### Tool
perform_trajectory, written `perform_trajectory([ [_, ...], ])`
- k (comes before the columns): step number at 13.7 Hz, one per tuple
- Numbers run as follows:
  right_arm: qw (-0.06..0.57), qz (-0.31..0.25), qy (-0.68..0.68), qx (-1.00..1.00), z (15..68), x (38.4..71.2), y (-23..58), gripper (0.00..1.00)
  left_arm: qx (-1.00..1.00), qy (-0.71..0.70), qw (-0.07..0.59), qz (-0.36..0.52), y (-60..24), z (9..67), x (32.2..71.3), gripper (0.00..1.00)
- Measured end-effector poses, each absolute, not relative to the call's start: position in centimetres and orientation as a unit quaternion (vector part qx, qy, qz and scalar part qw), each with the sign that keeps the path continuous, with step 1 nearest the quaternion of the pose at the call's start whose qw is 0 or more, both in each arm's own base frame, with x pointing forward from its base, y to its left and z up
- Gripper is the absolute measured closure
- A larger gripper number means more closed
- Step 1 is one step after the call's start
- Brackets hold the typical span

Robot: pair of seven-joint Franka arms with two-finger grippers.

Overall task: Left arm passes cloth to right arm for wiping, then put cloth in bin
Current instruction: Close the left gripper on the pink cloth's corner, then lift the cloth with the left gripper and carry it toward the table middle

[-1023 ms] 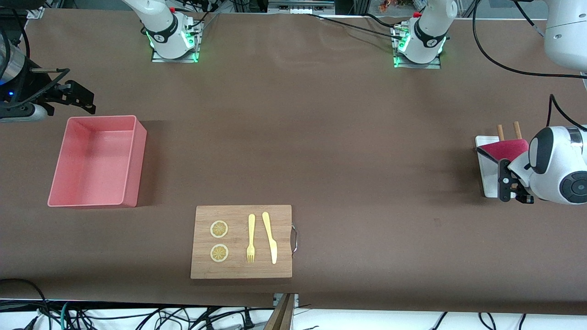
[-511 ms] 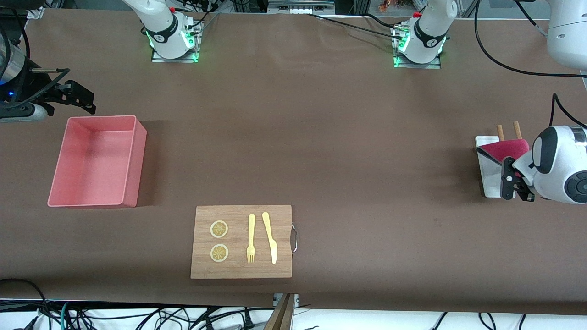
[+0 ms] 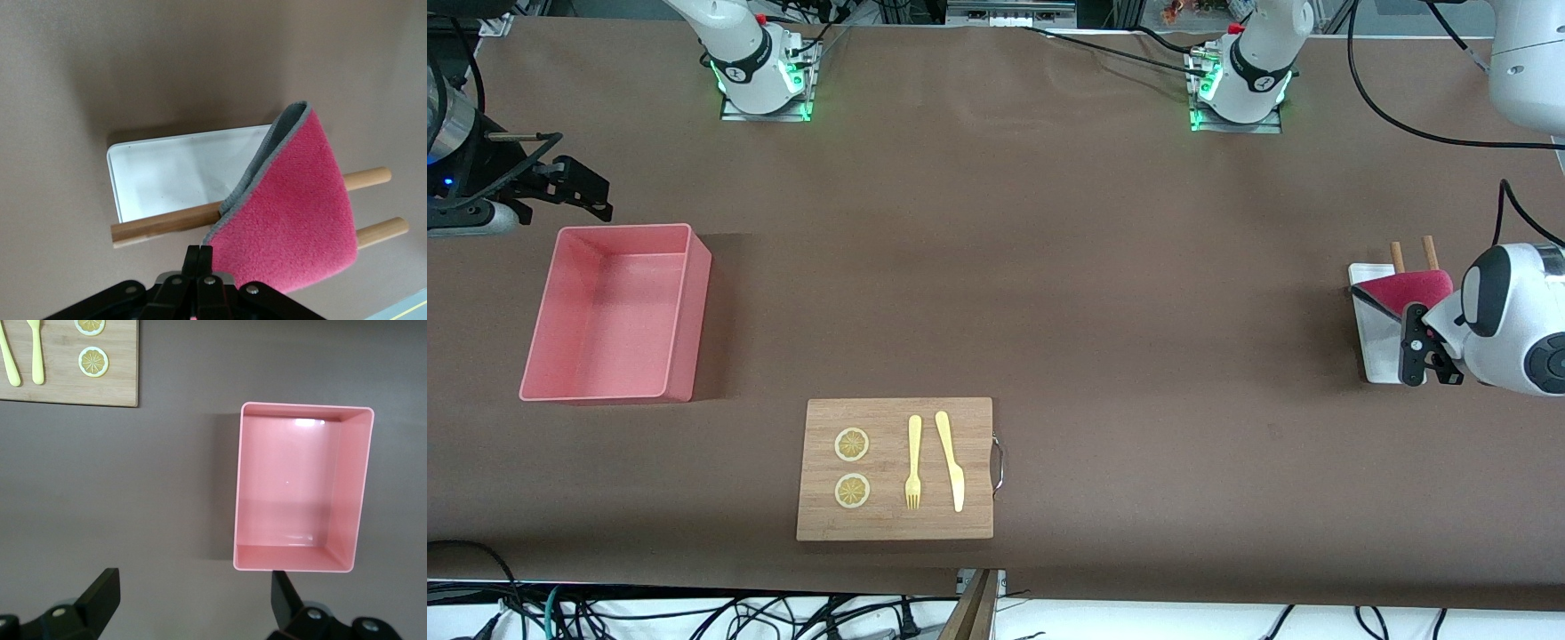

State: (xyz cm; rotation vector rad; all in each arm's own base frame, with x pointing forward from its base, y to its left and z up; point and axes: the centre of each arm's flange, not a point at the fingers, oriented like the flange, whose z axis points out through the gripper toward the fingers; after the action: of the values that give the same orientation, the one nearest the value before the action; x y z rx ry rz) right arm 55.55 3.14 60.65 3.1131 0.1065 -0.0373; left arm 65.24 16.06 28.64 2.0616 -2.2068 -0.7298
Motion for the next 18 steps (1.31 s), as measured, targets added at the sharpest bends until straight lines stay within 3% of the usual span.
perform_trajectory([
  [4,0.013,-0.012,0.034,0.999,60.7,55.5,3.1,0.0,0.675,-0.701,0.028,-0.228,14.5,33.6,65.2,0.99],
  [9,0.013,-0.011,0.035,0.999,60.7,55.5,3.3,0.0,0.74,-0.641,0.131,-0.156,11.1,40.9,64.5,0.99],
  [18,0.012,-0.04,0.045,0.998,57.2,57.1,4.1,0.0,0.915,-0.281,0.263,-0.123,-8.4,51.4,63.2,0.99],
])
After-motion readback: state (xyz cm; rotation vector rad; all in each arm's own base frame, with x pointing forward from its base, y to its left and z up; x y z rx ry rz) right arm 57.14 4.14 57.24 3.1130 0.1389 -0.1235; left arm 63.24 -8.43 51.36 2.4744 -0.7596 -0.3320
